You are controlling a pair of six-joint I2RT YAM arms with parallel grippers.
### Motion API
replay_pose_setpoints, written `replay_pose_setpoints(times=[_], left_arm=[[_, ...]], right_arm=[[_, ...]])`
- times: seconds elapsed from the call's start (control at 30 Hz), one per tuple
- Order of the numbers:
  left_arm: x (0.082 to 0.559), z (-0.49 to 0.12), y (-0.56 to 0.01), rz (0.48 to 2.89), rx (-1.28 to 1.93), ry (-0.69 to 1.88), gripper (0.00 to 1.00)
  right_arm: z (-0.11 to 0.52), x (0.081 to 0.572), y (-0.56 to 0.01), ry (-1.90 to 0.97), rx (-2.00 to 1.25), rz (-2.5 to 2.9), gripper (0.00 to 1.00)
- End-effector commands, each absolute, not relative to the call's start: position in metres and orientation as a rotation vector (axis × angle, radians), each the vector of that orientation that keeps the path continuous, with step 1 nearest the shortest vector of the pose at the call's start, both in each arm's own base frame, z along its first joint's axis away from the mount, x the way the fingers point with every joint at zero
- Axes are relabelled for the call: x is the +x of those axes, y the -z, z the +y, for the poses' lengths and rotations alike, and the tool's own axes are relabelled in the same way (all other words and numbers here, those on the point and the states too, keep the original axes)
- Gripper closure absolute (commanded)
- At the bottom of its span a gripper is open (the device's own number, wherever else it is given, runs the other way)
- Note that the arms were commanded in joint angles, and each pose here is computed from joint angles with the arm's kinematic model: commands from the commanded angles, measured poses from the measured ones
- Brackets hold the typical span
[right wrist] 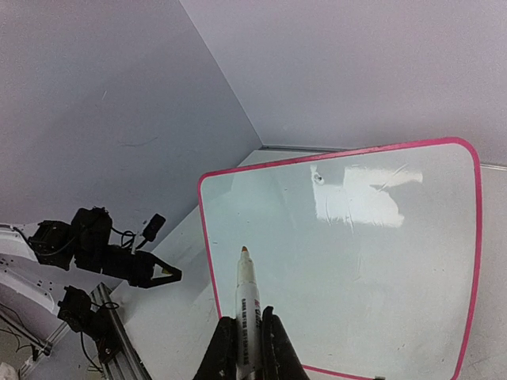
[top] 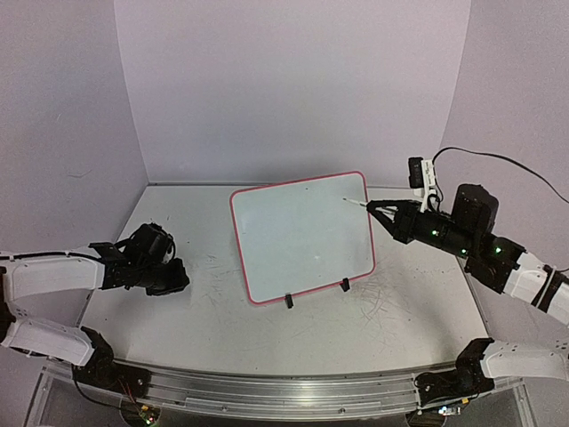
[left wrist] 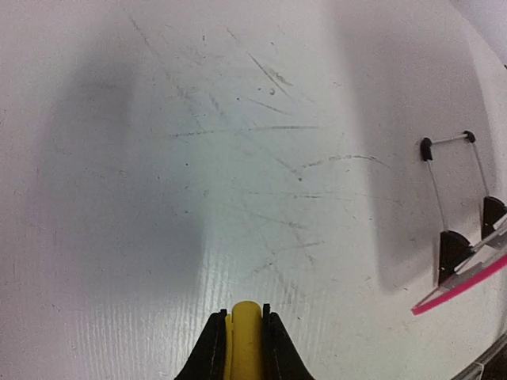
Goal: Write a sentence on the whiteboard
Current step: Place the pen cap at the center of the board.
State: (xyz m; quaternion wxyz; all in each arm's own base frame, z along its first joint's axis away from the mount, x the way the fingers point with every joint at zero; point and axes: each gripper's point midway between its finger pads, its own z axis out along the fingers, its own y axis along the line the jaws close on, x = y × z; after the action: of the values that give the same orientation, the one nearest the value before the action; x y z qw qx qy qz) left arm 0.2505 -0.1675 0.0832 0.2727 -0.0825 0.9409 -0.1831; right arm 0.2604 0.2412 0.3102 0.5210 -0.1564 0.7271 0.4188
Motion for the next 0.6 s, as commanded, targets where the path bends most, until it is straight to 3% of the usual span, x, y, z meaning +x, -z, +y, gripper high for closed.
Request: replay_pose_setpoints(times=[0.0, 0.57], left_arm=[[0.275, -0.159, -0.081, 2.446, -0.22, 0.353, 1.0], [0.287, -0.162, -0.018, 2.466, -0.218, 0.2, 0.92]], right_arm=[[0.242, 0.259, -0.331, -0.987, -0.414, 1.673, 1.0], [0.254, 0.275, -0.328, -0.964, -0.454, 1.643, 1.0]])
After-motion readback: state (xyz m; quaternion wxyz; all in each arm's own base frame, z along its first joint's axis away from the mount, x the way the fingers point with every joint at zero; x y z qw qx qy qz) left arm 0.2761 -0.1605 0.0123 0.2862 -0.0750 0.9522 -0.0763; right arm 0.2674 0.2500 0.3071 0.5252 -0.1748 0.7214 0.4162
